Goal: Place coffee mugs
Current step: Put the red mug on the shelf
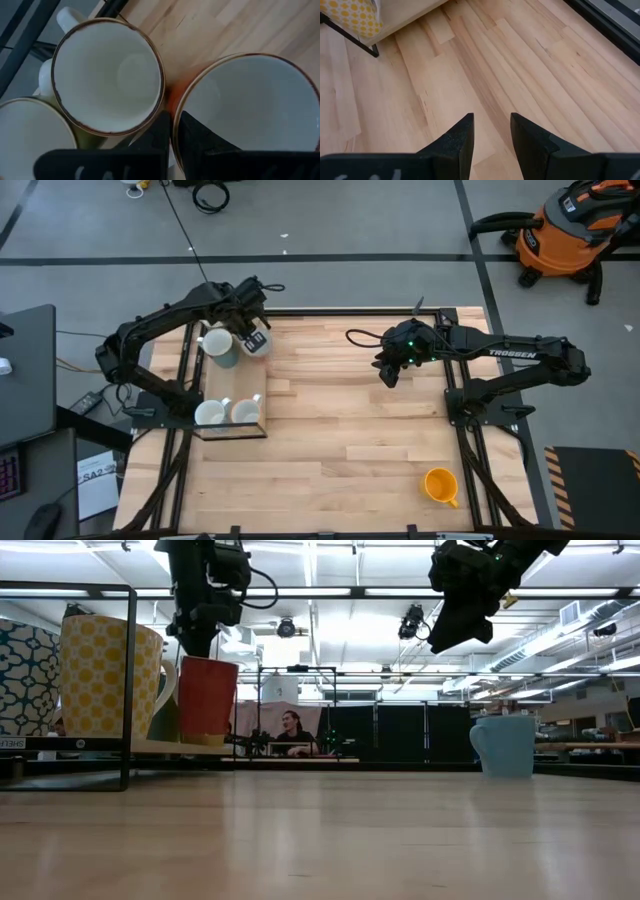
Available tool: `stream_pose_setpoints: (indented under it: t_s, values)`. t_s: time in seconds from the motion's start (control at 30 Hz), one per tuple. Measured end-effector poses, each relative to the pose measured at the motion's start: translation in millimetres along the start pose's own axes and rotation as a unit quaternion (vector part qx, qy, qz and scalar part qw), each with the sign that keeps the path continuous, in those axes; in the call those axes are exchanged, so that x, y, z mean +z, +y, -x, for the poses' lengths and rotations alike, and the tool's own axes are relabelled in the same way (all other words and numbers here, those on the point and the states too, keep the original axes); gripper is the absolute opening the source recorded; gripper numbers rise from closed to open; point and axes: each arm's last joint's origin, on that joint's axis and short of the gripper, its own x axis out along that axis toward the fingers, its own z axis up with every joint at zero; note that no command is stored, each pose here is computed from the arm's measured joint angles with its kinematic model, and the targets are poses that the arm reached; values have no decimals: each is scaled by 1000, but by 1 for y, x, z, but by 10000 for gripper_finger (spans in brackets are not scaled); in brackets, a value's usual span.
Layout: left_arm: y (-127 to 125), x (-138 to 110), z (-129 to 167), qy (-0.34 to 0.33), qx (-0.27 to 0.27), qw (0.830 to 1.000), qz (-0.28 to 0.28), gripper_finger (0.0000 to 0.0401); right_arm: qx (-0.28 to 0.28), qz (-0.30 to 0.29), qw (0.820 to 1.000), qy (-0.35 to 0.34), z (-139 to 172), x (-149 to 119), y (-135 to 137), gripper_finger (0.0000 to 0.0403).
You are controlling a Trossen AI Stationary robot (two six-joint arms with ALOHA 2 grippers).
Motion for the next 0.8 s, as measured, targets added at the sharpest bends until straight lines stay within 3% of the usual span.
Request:
stream_pose_setpoints:
  t_s: [0.5, 0.8]
  values:
    - [11, -2, -3, 17, 9, 1000, 8, 28, 0, 0, 1000, 0, 0, 0, 0, 133]
    - [11, -4, -3, 31, 12, 999, 5, 54, 0, 0, 1000, 0, 0, 0, 0, 133]
